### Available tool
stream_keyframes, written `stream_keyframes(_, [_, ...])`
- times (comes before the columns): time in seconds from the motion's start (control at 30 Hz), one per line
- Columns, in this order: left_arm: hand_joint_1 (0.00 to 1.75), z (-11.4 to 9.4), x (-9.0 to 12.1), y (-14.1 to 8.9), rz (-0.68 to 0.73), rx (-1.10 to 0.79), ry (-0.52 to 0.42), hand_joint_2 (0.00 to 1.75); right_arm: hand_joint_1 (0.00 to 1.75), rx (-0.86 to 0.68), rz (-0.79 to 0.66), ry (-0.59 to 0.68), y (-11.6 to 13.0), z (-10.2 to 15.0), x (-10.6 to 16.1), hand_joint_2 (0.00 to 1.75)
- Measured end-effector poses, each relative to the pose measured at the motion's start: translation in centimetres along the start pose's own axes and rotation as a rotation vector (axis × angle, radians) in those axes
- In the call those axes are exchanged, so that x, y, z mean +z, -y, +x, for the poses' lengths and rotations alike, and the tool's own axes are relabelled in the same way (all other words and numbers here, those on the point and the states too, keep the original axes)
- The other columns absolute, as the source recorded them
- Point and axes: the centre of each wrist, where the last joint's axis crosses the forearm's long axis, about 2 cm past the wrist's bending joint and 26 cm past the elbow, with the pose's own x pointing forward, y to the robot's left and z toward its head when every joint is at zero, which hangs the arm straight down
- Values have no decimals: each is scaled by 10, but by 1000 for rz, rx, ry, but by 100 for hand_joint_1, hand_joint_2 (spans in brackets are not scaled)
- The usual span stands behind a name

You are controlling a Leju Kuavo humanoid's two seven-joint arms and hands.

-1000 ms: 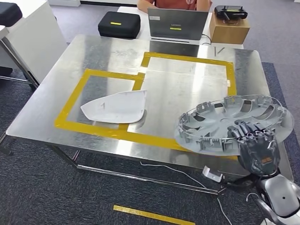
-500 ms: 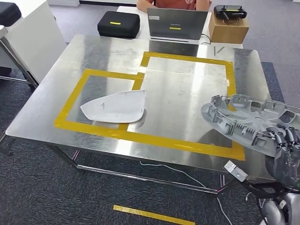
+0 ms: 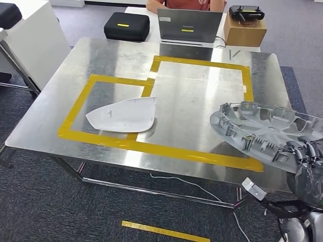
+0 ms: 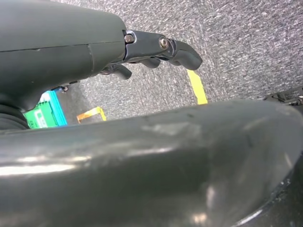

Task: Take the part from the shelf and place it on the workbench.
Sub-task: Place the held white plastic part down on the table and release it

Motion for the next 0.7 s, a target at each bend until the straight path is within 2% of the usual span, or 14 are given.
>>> stream_keyframes(0.37, [0,1,0,0,0,2,-13,0,175,5,-3,12,-1,-2,-2,175])
stream_keyframes(0.7, [0,1,0,0,2,-16,-15,0,175,-4,-13,-40,-9,-2,-13,175])
